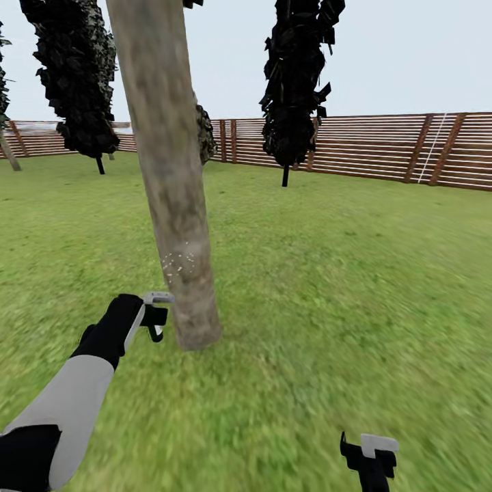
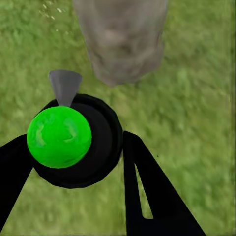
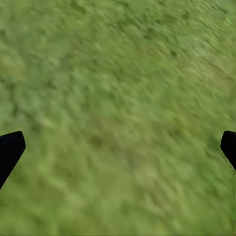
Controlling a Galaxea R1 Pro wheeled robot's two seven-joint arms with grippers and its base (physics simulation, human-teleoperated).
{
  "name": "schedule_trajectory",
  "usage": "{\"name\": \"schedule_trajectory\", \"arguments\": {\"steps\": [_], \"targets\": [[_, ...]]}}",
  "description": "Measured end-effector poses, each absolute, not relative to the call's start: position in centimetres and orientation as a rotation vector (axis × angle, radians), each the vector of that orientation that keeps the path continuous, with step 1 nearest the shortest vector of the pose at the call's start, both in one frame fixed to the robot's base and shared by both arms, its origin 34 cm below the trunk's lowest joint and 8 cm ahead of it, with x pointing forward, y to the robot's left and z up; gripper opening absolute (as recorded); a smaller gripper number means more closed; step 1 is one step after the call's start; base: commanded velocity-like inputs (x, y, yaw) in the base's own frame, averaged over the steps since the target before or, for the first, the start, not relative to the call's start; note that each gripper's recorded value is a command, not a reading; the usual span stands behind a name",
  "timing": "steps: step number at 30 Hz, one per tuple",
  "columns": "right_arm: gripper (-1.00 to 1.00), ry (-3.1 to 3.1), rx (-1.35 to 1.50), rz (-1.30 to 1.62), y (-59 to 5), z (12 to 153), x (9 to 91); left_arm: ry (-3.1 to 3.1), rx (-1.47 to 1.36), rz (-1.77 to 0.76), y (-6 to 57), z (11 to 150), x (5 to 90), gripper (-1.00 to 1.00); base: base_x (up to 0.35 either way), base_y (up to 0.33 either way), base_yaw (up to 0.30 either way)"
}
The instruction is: In the garden, pick up the pesticide atomizer on the floor and spray pesticide onto both trees until each tree trunk is fully covered.
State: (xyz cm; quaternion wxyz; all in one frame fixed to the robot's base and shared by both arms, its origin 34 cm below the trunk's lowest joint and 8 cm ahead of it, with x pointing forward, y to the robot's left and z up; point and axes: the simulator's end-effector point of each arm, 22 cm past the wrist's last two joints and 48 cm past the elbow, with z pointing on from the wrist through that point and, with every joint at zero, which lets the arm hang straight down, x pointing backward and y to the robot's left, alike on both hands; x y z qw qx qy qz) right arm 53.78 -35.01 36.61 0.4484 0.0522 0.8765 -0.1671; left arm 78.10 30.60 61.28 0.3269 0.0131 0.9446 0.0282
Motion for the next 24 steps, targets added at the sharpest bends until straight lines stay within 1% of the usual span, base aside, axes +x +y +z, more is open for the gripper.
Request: {"name": "schedule_trajectory", "arguments": {"steps": [4,6,10,14,16,19,21,24], "targets": [[1.00,2.169,0.129,-0.413,-35.0,36.6,53.8,2.502,0.043,0.081,30.5,59.5,76.9,-1.00,0.059,-0.067,0.000],[1.00,2.170,0.128,-0.413,-35.0,36.6,53.8,2.527,0.017,0.183,35.5,58.3,75.4,-1.00,0.003,-0.004,0.062],[1.00,2.170,0.129,-0.413,-35.0,36.6,53.8,2.517,0.001,0.200,37.5,58.1,75.0,-1.00,0.001,-0.001,0.214],[1.00,2.170,0.129,-0.413,-35.0,36.6,53.8,2.508,0.030,0.117,33.2,57.4,75.4,-1.00,0.000,0.000,0.275],[1.00,2.170,0.129,-0.413,-35.0,36.6,53.8,2.506,0.058,0.026,28.3,57.1,75.7,-1.00,0.000,0.000,0.278],[1.00,2.170,0.129,-0.413,-35.0,36.6,53.8,2.502,0.086,-0.015,25.3,57.1,75.8,-1.00,0.000,0.000,0.241],[1.00,2.169,0.130,-0.413,-35.0,36.6,53.8,2.500,0.099,-0.023,24.4,57.2,75.8,-1.00,0.024,-0.028,0.054],[1.00,2.168,0.129,-0.414,-35.0,36.6,53.8,2.498,0.105,-0.021,24.2,57.2,75.8,-1.00,0.126,-0.181,0.005]]}}
